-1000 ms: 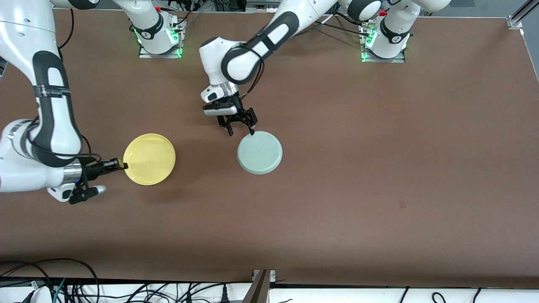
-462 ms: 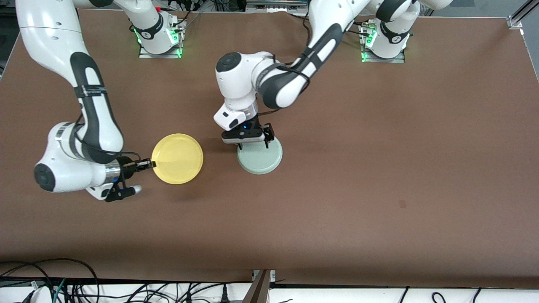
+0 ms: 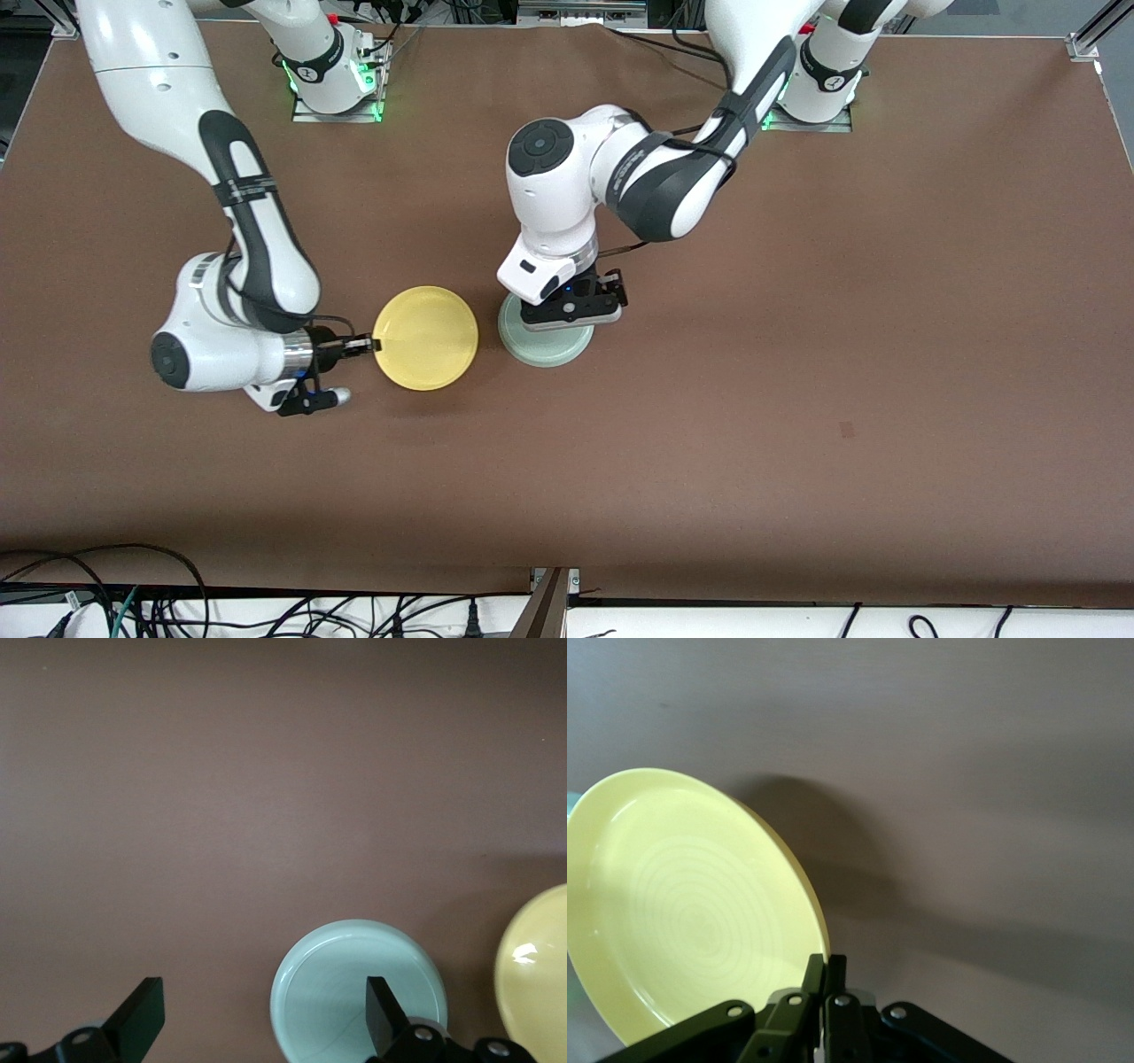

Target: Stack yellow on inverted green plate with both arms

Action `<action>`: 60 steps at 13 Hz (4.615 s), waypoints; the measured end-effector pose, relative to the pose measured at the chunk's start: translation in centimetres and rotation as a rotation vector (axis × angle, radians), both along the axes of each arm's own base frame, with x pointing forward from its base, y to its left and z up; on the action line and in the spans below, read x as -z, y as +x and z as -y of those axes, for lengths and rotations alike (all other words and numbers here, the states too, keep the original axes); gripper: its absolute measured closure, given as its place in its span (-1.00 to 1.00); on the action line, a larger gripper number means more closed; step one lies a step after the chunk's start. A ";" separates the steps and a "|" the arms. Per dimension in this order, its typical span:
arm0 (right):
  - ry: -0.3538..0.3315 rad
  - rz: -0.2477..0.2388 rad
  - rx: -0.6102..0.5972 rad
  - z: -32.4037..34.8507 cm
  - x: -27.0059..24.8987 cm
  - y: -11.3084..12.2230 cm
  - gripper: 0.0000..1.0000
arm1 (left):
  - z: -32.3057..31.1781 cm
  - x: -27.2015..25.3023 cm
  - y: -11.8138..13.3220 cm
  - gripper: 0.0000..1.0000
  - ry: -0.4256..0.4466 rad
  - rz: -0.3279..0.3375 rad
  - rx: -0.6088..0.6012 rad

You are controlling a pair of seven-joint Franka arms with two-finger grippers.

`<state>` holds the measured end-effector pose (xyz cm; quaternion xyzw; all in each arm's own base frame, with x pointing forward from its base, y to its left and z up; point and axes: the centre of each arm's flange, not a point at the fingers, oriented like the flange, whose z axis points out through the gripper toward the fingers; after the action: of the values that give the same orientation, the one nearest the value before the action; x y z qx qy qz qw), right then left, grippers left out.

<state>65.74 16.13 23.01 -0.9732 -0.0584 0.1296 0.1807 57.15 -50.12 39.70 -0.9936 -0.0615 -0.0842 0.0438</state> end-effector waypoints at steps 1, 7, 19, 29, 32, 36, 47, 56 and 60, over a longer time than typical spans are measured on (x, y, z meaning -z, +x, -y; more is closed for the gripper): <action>-0.013 0.023 0.009 -2.5 -0.2 -0.4 0.95 | -1.5 -2.1 0.5 -1.00 -0.004 -0.017 0.005; -0.058 0.110 0.024 -11.3 0.5 -4.9 0.95 | -15.8 -12.4 5.0 -1.00 -0.033 -0.127 0.086; -0.095 0.166 0.115 -16.7 0.8 -10.4 0.95 | -34.5 -25.5 0.7 -1.00 -0.004 -0.266 0.310; -0.108 0.198 0.151 -18.8 2.4 -12.2 0.95 | -47.1 -19.9 -3.2 -1.00 -0.051 -0.292 0.332; -0.108 0.204 0.154 -18.7 2.5 -12.2 0.95 | -47.8 -18.3 -4.3 -1.00 -0.057 -0.285 0.324; -0.109 0.219 0.168 -18.3 2.4 -11.8 0.37 | -48.1 -17.8 -3.7 -1.00 -0.055 -0.274 0.317; -0.347 0.111 0.012 -0.7 -20.0 -1.0 -1.00 | -49.0 -19.9 -1.1 -1.00 -0.107 -0.199 0.233; -0.369 0.050 0.018 11.3 -31.6 -3.2 -1.00 | -50.5 -21.1 -0.1 -1.00 -0.106 -0.167 0.206; -0.396 0.085 -0.036 13.4 -36.1 -6.2 -1.00 | -50.3 -21.0 0.0 -1.00 -0.105 -0.168 0.210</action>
<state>59.55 2.69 59.14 -0.9931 -0.0567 0.1008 -0.0190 57.17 0.16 60.73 -0.9990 0.0426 -0.0014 -0.0124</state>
